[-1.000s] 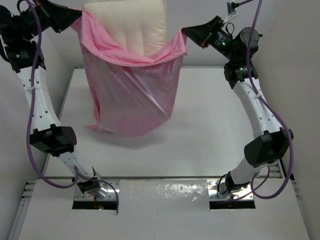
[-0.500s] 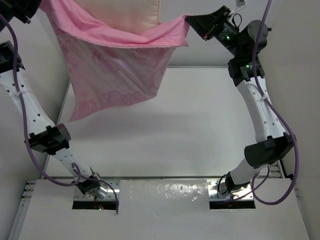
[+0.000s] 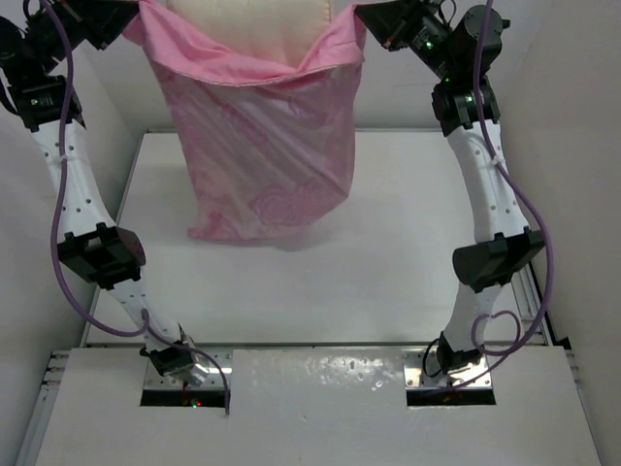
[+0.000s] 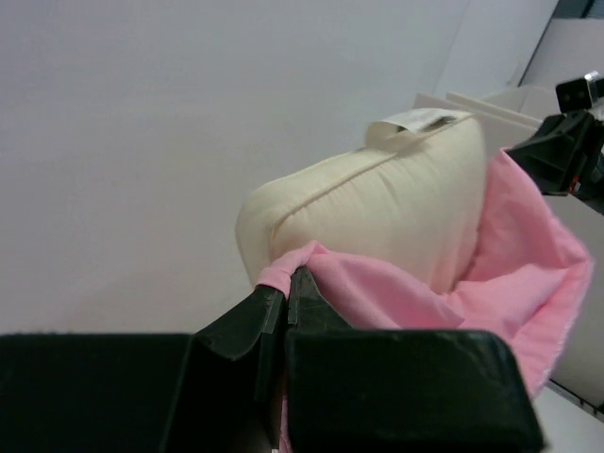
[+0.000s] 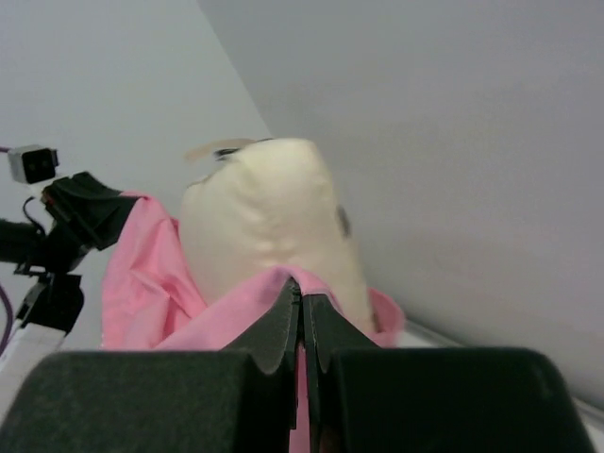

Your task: Put the pillow into the pillowcase

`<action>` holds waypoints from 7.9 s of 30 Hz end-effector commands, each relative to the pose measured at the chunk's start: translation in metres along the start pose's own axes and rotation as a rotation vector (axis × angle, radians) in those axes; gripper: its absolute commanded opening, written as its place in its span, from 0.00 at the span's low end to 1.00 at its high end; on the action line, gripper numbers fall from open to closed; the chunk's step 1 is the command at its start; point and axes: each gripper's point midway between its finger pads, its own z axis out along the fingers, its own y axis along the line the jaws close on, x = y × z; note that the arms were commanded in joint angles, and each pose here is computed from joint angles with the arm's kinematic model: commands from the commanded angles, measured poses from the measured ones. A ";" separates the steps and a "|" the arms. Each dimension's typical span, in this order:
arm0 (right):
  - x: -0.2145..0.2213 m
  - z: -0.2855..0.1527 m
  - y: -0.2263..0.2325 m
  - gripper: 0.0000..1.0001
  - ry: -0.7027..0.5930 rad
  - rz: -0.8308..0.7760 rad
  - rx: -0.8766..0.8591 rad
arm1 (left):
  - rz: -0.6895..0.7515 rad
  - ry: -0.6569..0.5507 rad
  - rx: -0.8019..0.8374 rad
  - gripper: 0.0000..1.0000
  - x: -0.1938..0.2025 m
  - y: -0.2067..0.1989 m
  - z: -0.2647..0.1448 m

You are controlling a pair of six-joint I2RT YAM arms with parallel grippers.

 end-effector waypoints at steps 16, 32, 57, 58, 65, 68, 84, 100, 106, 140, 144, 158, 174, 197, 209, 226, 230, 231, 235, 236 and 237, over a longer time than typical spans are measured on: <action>-0.116 -0.069 0.093 0.00 -0.277 -0.340 -0.013 | 0.351 -0.286 -0.050 0.00 -0.127 -0.073 -0.039; -0.133 -0.087 0.108 0.00 -0.355 -0.388 -0.014 | 0.385 -0.367 -0.290 0.00 -0.162 -0.036 -0.082; 0.187 0.019 0.043 0.99 0.316 -0.546 -0.173 | 0.284 -0.147 0.040 0.00 -0.080 -0.109 -0.006; 0.194 0.021 0.049 0.99 0.317 -0.578 -0.189 | 0.245 -0.122 0.075 0.00 -0.069 -0.121 0.004; 0.195 0.015 0.090 0.99 0.220 -0.552 -0.367 | 0.177 -0.057 0.174 0.00 -0.023 -0.145 0.048; 0.216 -0.004 0.069 0.99 0.333 -0.478 -0.337 | 0.196 -0.123 0.142 0.00 -0.040 -0.139 0.053; 0.348 -0.181 -0.152 0.99 0.571 0.097 0.571 | 0.105 0.075 -0.406 0.00 0.014 0.006 -0.023; 0.385 -0.195 -0.143 0.99 0.689 -0.034 0.438 | 0.061 0.242 -0.400 0.00 0.086 0.013 -0.017; 0.384 -0.223 -0.146 0.99 0.677 0.221 0.547 | 0.047 0.288 -0.430 0.00 0.100 0.012 -0.020; 0.289 -0.043 -0.254 0.98 0.417 0.243 0.451 | -0.366 0.806 -1.014 1.00 0.326 0.068 -0.302; 0.257 -0.064 -0.234 0.99 0.419 0.141 0.497 | -0.163 0.893 -0.865 1.00 0.319 0.069 -0.263; 0.398 -0.291 -0.143 0.93 0.876 0.219 0.617 | 0.252 1.464 -0.616 1.00 0.419 0.026 -0.259; 0.461 -0.307 -0.130 0.40 0.831 0.458 0.627 | 0.087 1.406 -0.732 0.00 0.423 0.059 -0.281; 0.350 -0.364 -0.161 0.00 0.638 0.417 0.772 | -0.458 1.273 -0.878 0.00 0.420 0.098 -0.400; 0.290 -0.366 -0.139 0.02 0.491 0.253 0.732 | -0.428 1.342 -0.809 0.21 0.420 0.098 -0.401; 0.304 -0.250 -0.331 0.91 0.417 0.324 1.042 | -0.220 1.162 -0.931 0.72 0.415 0.226 -0.283; 0.326 -0.208 -0.383 0.84 0.364 0.398 1.105 | -0.223 1.043 -1.074 0.79 0.421 0.265 -0.276; 0.334 -0.200 -0.389 0.82 0.339 0.443 1.121 | -0.212 1.038 -1.072 0.86 0.426 0.268 -0.273; 0.383 -0.180 -0.407 0.79 0.336 0.592 1.116 | -0.211 1.163 -1.008 0.88 0.476 0.257 -0.270; 0.398 -0.171 -0.410 0.79 0.324 0.616 1.105 | -0.230 1.184 -1.001 0.88 0.491 0.256 -0.274; 0.406 -0.172 -0.412 0.77 0.323 0.635 1.113 | -0.241 1.198 -0.995 0.88 0.501 0.254 -0.274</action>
